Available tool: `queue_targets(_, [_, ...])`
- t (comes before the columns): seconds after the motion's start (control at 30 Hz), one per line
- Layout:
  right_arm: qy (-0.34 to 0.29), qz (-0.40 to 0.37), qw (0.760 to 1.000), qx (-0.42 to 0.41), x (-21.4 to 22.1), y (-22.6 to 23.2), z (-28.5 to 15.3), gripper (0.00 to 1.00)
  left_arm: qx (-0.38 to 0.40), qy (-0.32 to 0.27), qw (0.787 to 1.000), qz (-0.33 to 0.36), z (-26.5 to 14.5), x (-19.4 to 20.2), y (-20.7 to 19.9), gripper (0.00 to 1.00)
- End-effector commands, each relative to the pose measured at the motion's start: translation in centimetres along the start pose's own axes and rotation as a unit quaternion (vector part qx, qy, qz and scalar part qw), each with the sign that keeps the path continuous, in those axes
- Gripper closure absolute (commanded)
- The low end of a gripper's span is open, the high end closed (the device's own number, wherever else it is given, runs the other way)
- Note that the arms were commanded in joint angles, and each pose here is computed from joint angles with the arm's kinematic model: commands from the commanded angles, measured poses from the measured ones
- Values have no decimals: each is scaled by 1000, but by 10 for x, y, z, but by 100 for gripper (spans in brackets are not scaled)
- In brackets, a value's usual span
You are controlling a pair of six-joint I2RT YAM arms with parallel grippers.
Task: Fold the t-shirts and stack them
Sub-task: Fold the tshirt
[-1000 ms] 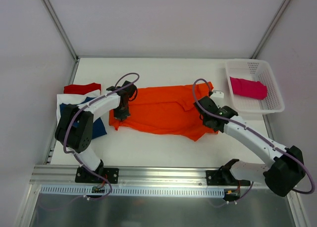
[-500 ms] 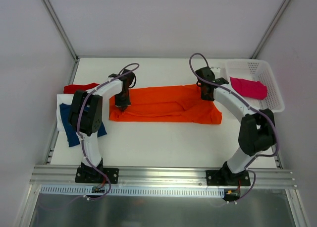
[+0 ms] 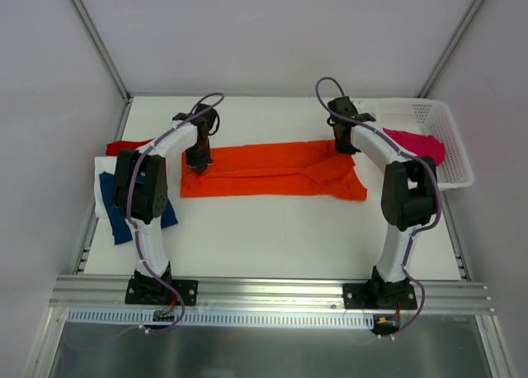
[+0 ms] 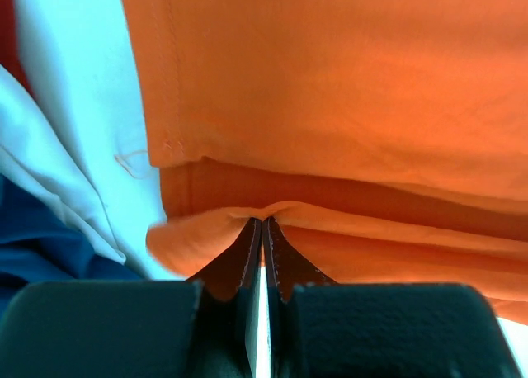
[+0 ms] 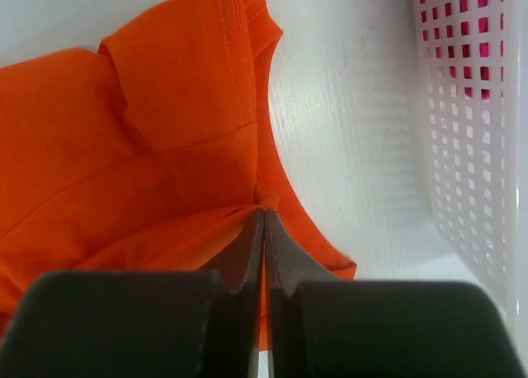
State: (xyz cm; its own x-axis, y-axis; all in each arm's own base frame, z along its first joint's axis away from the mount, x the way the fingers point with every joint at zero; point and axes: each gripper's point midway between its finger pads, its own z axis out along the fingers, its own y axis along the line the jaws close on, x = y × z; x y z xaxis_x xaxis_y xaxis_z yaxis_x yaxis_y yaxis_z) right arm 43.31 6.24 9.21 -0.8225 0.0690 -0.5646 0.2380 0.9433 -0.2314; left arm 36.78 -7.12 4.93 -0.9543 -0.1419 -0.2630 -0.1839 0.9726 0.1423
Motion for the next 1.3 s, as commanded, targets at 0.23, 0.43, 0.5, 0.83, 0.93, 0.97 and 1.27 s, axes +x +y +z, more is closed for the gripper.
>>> queue_targets(0.23, [-5,-6,1000,3,-25,-2,6,99,-5,-3,1000,4,-2,-25,8,100])
queue_targets(0.43, [-27,16,999,-19,-39,9,11,37,-24,-37,999,-7,-12,-43,15,1])
queue_targets(0.5, [-48,21,998,-38,-43,11,2,36,-21,-67,997,-11,-26,-55,16,1])
queue_targets(0.83, [-120,38,981,-150,-40,17,-90,75,40,-143,989,-12,-78,-38,-8,1])
queue_targets(0.93, [-97,11,983,-157,-5,31,-97,100,20,-116,993,9,-60,-6,-21,10])
queue_targets(0.97, [-84,-4,983,-163,10,41,-97,99,15,-106,994,21,-53,4,-28,13])
queue_targets(1.27, [0,-52,983,-176,78,87,-67,99,14,-37,998,40,-5,46,-48,100])
